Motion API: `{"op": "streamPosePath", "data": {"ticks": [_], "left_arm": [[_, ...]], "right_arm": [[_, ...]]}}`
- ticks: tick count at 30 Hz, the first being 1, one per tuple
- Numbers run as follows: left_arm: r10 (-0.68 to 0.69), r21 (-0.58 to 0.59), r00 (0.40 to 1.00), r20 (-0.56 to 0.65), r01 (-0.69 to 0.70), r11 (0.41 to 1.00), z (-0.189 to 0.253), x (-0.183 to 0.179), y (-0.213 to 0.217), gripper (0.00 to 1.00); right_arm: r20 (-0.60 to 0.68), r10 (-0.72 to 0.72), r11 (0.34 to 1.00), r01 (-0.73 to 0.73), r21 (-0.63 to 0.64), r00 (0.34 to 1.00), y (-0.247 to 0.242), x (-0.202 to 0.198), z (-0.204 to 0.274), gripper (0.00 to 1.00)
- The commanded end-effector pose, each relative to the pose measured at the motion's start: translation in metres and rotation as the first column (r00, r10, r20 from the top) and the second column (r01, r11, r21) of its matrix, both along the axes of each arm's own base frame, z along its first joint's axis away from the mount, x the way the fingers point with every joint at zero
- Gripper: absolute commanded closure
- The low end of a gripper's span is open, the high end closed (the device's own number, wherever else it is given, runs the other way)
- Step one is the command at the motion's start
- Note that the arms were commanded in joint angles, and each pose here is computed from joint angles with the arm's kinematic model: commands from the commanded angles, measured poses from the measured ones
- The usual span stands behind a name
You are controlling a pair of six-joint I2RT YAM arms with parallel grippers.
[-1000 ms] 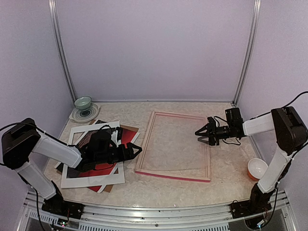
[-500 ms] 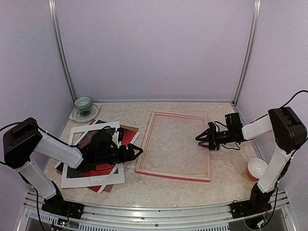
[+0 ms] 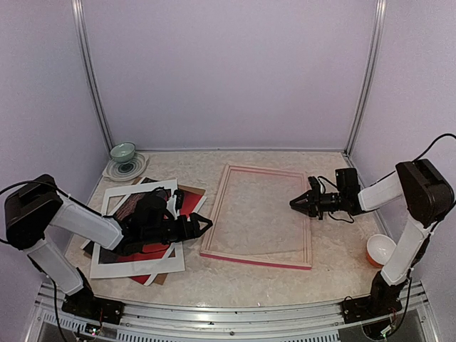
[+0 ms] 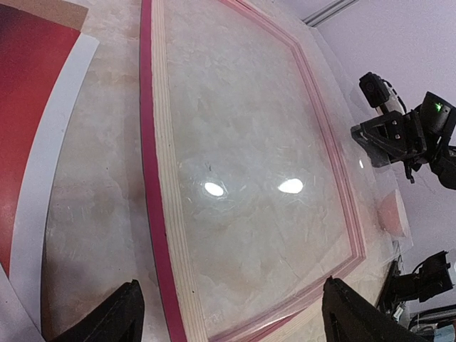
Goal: Put the photo into the frame
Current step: Place the glass panel at the frame body.
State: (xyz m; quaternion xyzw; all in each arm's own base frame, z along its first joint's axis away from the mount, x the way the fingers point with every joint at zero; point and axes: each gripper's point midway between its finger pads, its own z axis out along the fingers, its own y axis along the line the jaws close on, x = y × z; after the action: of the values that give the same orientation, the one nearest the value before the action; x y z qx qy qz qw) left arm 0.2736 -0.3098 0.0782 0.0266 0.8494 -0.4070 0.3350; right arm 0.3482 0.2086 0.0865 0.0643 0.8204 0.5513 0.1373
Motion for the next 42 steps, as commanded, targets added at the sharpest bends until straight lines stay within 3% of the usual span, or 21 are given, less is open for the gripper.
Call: {"op": "streamPosePath", "data": {"ticks": [1, 23, 42], "left_arm": [[-0.015, -0.023, 1.0, 0.021, 0.016, 1.0, 0.008, 0.001, -0.007, 0.15], [-0.018, -0.029, 1.0, 0.02, 0.019, 0.999, 0.01, 0.002, -0.01, 0.15], [-0.022, -0.032, 1.0, 0.009, 0.022, 0.999, 0.005, 0.0, -0.012, 0.15]], "right_arm": [[0.061, 0.036, 0.998, -0.04, 0.058, 0.997, 0.006, -0.002, 0.014, 0.86], [0.214, 0.035, 0.973, -0.082, 0.216, 0.976, 0.012, -0.004, 0.057, 0.95], [0.222, 0.023, 0.944, -0.094, 0.316, 0.975, 0.019, -0.008, 0.062, 0.94]]}}
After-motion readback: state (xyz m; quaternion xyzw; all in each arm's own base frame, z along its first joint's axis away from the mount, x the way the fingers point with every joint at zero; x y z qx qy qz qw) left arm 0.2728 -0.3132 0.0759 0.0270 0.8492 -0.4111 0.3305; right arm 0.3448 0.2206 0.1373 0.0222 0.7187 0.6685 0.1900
